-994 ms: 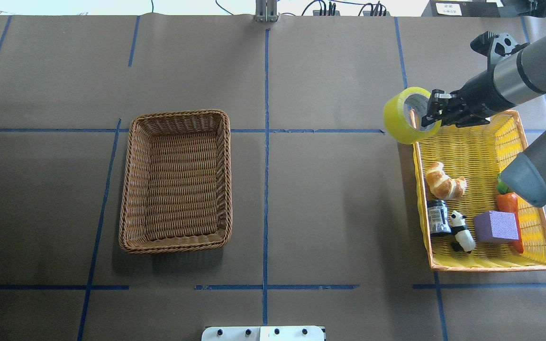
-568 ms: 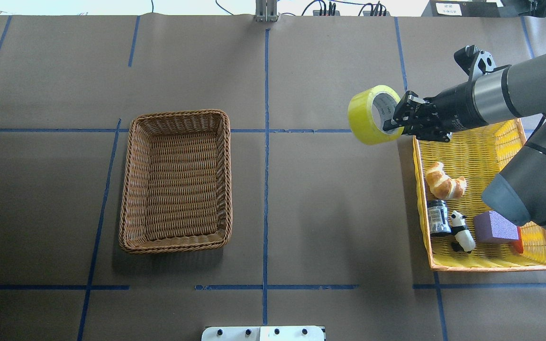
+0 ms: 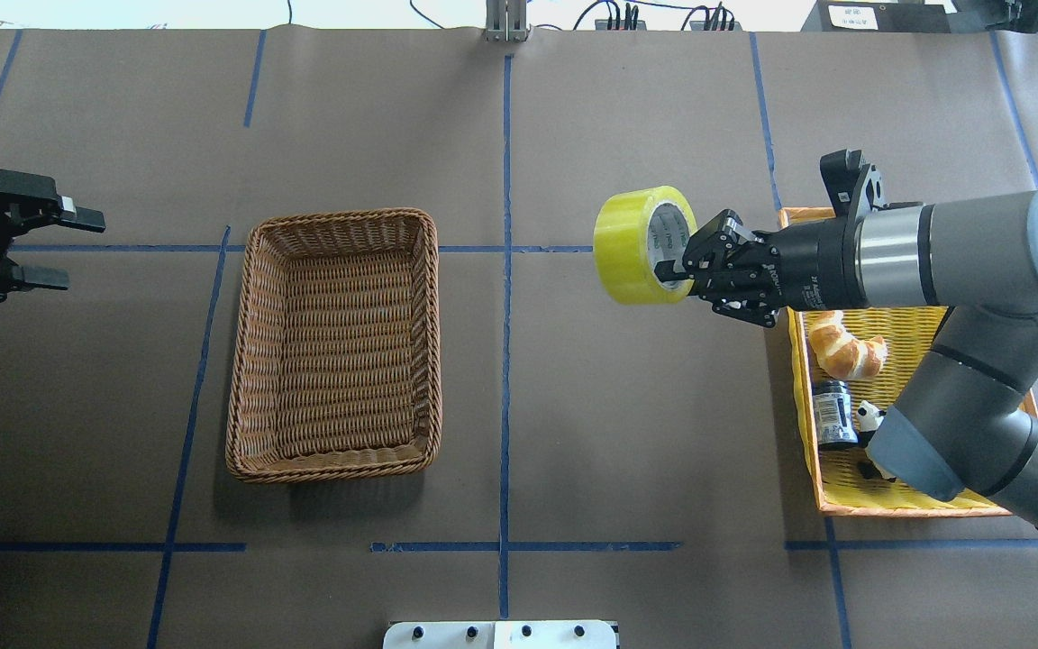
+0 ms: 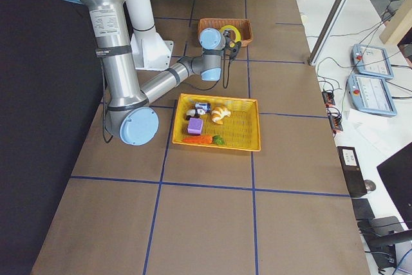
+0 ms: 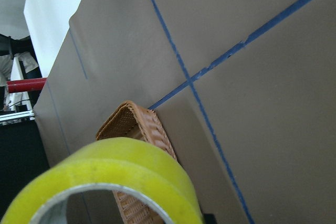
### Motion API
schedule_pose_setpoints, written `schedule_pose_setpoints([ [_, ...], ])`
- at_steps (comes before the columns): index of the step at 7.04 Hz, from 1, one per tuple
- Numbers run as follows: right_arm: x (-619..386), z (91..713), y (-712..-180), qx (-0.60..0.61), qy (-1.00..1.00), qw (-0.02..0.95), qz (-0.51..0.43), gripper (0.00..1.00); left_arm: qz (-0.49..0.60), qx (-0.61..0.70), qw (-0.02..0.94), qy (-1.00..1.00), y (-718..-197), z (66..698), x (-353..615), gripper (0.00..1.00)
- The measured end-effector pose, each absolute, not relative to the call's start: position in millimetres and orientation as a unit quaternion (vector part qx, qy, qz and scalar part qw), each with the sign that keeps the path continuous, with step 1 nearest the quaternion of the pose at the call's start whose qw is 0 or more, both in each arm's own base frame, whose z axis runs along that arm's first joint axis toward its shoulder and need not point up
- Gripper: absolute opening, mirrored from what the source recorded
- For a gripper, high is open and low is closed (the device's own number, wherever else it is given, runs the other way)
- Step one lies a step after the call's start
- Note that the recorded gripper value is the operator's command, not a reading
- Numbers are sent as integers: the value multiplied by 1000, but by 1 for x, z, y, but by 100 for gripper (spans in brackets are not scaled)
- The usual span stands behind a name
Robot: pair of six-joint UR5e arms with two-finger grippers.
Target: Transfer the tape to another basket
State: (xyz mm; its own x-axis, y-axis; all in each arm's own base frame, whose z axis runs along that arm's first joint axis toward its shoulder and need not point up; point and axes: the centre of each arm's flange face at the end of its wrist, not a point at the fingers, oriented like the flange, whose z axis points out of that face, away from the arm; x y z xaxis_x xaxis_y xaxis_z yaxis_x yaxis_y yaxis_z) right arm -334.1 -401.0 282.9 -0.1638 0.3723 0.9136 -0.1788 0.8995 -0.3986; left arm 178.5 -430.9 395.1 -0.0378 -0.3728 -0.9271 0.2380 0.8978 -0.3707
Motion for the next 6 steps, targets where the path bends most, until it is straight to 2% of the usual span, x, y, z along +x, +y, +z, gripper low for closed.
schedule_pose_setpoints([
  [6, -357, 250, -314, -158, -848, 487, 133, 0, -276, -226, 429, 830, -367, 246, 263, 100],
])
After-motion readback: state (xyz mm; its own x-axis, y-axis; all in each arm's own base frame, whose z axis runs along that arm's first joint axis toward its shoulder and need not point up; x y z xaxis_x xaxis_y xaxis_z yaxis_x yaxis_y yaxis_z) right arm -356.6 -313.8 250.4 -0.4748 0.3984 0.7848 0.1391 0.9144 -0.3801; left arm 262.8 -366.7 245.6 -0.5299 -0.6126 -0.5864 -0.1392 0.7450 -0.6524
